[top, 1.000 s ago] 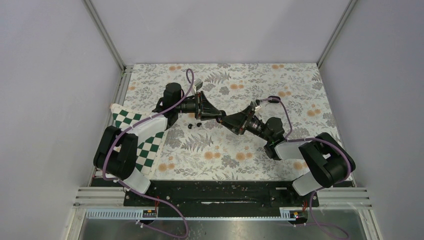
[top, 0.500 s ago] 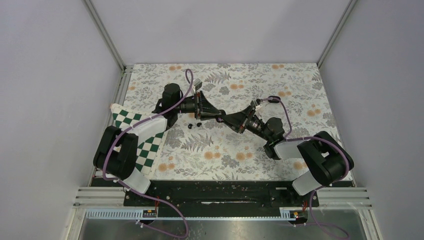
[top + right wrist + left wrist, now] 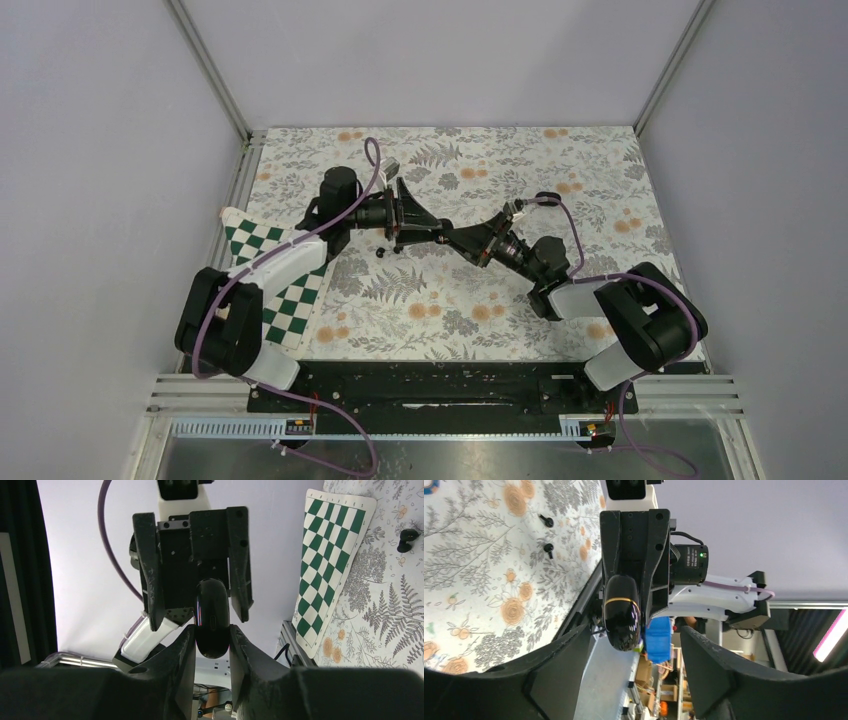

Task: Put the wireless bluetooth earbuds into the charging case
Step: Pass from the left arm to the right, then pass from the right arm to the left

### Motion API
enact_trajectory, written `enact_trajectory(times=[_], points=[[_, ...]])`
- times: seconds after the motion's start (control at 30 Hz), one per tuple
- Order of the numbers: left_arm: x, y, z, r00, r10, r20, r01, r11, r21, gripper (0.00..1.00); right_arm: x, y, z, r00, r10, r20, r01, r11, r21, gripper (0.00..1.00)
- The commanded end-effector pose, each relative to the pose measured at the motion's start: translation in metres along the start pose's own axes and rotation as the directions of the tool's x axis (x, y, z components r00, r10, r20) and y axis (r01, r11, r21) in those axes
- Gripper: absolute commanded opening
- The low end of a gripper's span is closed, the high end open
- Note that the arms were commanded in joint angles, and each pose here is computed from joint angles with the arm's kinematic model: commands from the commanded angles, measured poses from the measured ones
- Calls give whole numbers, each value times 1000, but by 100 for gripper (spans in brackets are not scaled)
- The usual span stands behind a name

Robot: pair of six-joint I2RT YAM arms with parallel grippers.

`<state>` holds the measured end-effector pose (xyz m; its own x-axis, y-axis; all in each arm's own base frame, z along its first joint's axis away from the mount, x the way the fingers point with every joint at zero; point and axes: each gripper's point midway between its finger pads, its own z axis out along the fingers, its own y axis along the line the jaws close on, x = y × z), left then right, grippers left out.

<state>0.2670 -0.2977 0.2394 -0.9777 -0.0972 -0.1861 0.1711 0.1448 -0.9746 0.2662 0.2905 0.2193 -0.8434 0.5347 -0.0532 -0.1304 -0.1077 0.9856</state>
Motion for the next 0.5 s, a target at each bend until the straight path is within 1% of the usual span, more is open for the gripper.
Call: enact_trajectory(times=[0.0,0.1,0.17,0.23,0.33,0.4,0.47], points=[[-10,-6,-8,987,122,103,-112,989,-95,61,-2,4,0,1000,-2,19,3,1000,-23,0],[-11,-2,-9,985,100,143,-87,991,-97,47,-3,1,1,1000,5,16,-5,1000,-17,0],[-10,-2,-9,985,92,145,-79,993,-91,47,-2,0,2,1000,5,14,-4,1000,-16,0],[-9,0,-6,987,84,134,-73,993,-89,56,-2,3,2,1000,1,6,-1,1000,-21,0],[-9,2,-2,989,78,127,-67,993,-93,58,-1,6,3,1000,-5,1,5,1000,-30,0],[-10,2,1,990,78,121,-67,993,-93,56,-1,7,4,1000,-5,1,5,999,-32,0],[-11,3,4,990,78,117,-66,992,-106,48,-1,9,3,1000,-7,1,7,999,-36,0]])
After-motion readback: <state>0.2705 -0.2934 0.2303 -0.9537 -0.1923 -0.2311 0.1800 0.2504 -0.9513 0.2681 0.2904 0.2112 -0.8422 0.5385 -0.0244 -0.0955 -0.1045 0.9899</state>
